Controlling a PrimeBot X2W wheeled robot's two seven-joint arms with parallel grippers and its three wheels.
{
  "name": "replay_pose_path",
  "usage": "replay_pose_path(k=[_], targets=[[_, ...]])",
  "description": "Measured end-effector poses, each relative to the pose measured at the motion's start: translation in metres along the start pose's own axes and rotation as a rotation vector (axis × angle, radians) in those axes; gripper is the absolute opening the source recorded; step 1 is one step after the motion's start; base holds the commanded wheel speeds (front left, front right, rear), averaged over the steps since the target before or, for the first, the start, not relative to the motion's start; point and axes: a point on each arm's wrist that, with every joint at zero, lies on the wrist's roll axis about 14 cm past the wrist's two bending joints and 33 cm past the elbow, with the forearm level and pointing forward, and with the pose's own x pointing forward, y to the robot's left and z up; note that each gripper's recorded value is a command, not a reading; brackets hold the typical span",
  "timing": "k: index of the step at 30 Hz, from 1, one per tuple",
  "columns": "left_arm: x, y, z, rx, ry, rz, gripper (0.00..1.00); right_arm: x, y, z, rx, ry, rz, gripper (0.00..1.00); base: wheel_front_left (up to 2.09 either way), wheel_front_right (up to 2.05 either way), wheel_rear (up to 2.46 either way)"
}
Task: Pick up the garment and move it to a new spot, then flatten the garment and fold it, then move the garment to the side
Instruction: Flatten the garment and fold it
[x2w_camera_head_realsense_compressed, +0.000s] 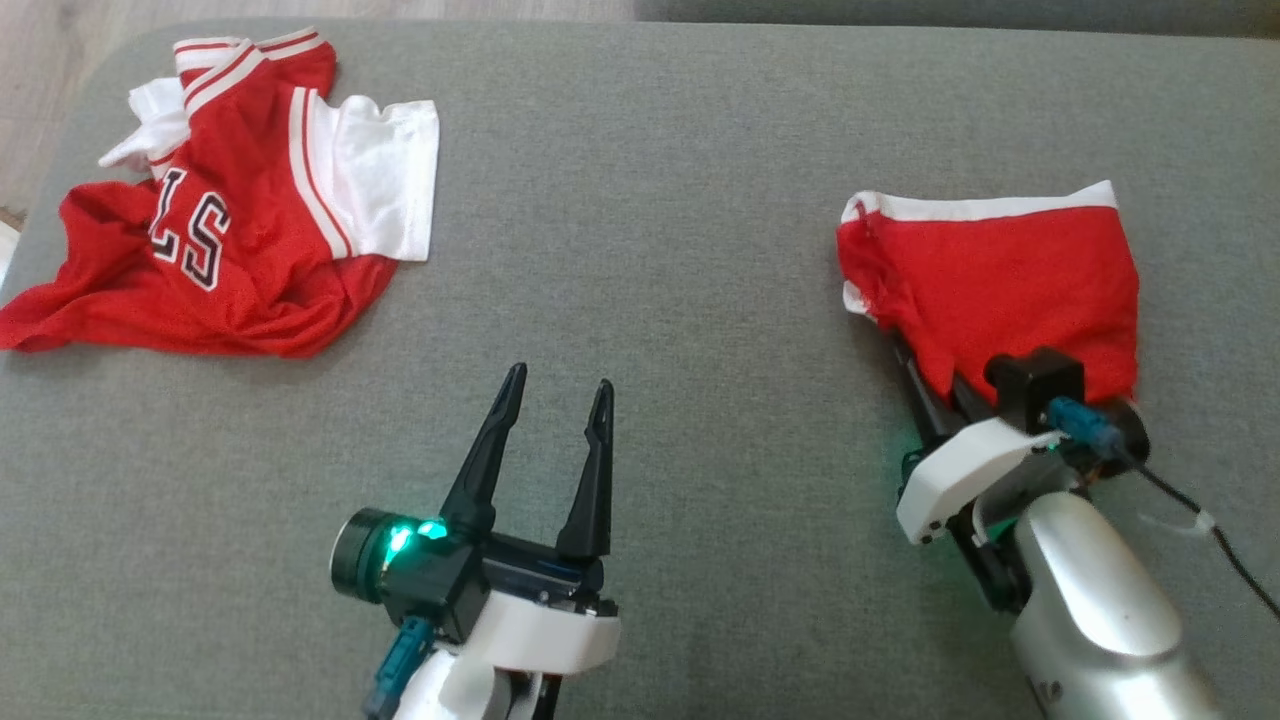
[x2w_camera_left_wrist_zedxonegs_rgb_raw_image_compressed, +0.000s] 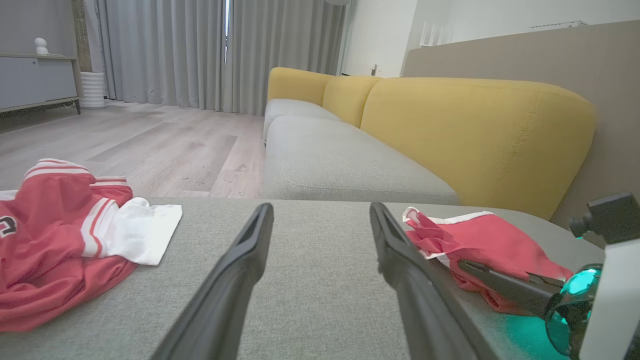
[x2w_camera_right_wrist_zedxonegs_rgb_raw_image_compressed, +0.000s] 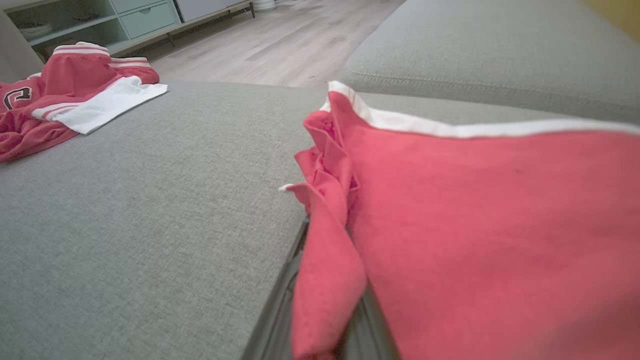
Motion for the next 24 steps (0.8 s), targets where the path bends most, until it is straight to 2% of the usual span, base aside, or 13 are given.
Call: replay_pose_path(k=[1, 2, 3, 10, 17, 20, 24], targets=[[-0.001, 0.0, 0.0, 0.001, 0.0, 0.001, 1.0, 0.0, 0.003, -0.004, 0.007, 0.008, 0.006, 0.43, 0.0, 0.0, 0.0], [-0.001, 0.0, 0.0, 0.002, 0.0, 0.002, 1.0, 0.0, 0.005, -0.007, 0.025, 0.009, 0.008, 0.84, 0.0, 0.0, 0.0], [-0.002, 0.0, 0.001, 0.004, -0.002, 0.002, 1.0, 0.0, 0.01, -0.01, 0.054, 0.006, 0.015, 1.0, 0.0, 0.0, 0.0], [-0.006, -0.002, 0.009, 0.011, -0.025, -0.001, 1.0, -0.009, 0.031, 0.012, 0.127, -0.108, 0.058, 1.0, 0.0, 0.0, 0.0], [-0.022, 0.003, 0.018, 0.017, -0.051, 0.041, 1.0, -0.042, 0.041, 0.027, 0.194, -0.198, 0.059, 1.0, 0.0, 0.0, 0.0], [-0.037, 0.01, 0.028, 0.034, -0.083, 0.082, 1.0, -0.067, 0.028, 0.04, 0.258, -0.278, 0.0, 1.0, 0.0, 0.0, 0.0], [-0.05, 0.018, 0.044, 0.063, -0.134, 0.12, 1.0, -0.101, 0.003, 0.051, 0.206, -0.353, -0.095, 1.0, 0.0, 0.0, 0.0]])
